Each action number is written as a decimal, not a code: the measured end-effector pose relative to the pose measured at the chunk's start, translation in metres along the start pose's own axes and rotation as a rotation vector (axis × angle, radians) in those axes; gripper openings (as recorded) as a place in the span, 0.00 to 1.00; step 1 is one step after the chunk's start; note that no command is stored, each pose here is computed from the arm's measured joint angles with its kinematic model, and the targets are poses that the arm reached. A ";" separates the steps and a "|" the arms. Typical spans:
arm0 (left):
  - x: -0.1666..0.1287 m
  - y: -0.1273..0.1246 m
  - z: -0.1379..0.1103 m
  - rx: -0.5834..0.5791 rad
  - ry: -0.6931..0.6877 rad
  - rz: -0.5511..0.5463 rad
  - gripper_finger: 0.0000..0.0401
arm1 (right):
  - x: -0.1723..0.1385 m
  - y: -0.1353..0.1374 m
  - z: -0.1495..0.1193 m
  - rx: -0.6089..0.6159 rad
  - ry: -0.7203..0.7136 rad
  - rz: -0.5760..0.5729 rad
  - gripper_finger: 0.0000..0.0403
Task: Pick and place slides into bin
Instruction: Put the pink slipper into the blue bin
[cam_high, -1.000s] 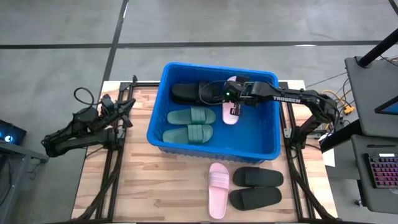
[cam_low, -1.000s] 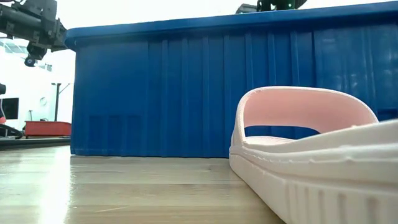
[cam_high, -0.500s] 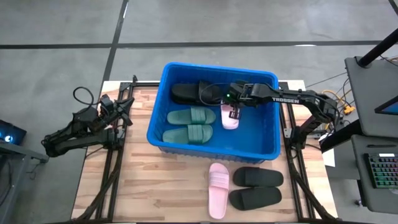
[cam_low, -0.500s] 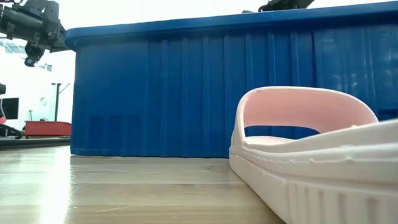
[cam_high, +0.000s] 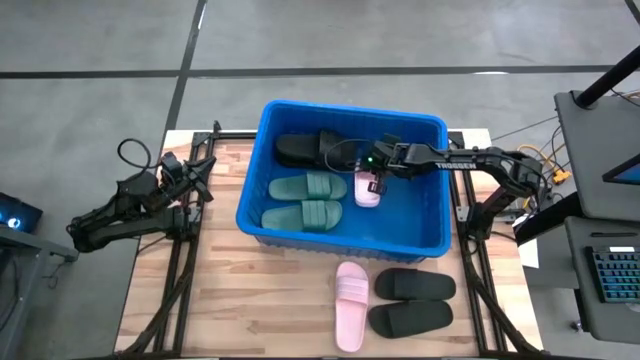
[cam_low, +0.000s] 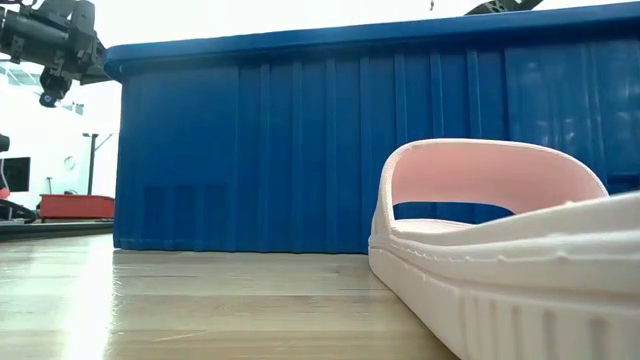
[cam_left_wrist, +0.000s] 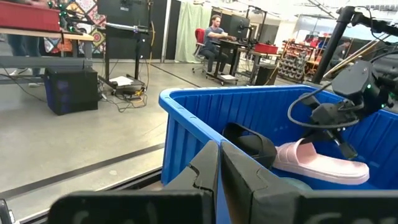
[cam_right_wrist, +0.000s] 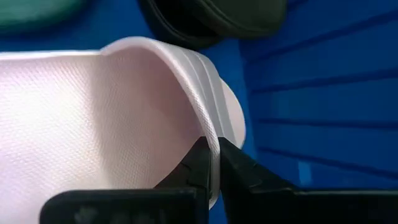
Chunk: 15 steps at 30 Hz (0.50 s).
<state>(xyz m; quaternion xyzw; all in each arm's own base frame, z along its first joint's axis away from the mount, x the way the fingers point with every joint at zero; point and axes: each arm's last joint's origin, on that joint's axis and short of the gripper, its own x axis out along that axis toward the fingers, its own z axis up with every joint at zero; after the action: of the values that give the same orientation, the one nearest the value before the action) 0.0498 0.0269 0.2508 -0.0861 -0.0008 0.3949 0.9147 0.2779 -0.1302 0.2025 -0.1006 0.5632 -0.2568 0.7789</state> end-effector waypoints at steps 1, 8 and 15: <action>0.000 0.000 0.000 0.000 0.000 0.000 0.00 | 0.002 0.001 -0.002 0.002 0.002 -0.019 0.03; 0.000 0.000 0.000 -0.001 0.000 0.000 0.00 | 0.009 0.001 -0.003 0.034 -0.037 -0.098 0.03; 0.000 0.000 0.000 -0.001 -0.001 0.000 0.00 | 0.011 0.002 -0.004 0.037 -0.056 -0.105 0.03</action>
<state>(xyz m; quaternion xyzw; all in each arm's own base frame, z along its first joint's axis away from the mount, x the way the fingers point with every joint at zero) 0.0500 0.0269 0.2507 -0.0865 -0.0014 0.3948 0.9147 0.2769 -0.1340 0.1907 -0.1226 0.5304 -0.3046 0.7816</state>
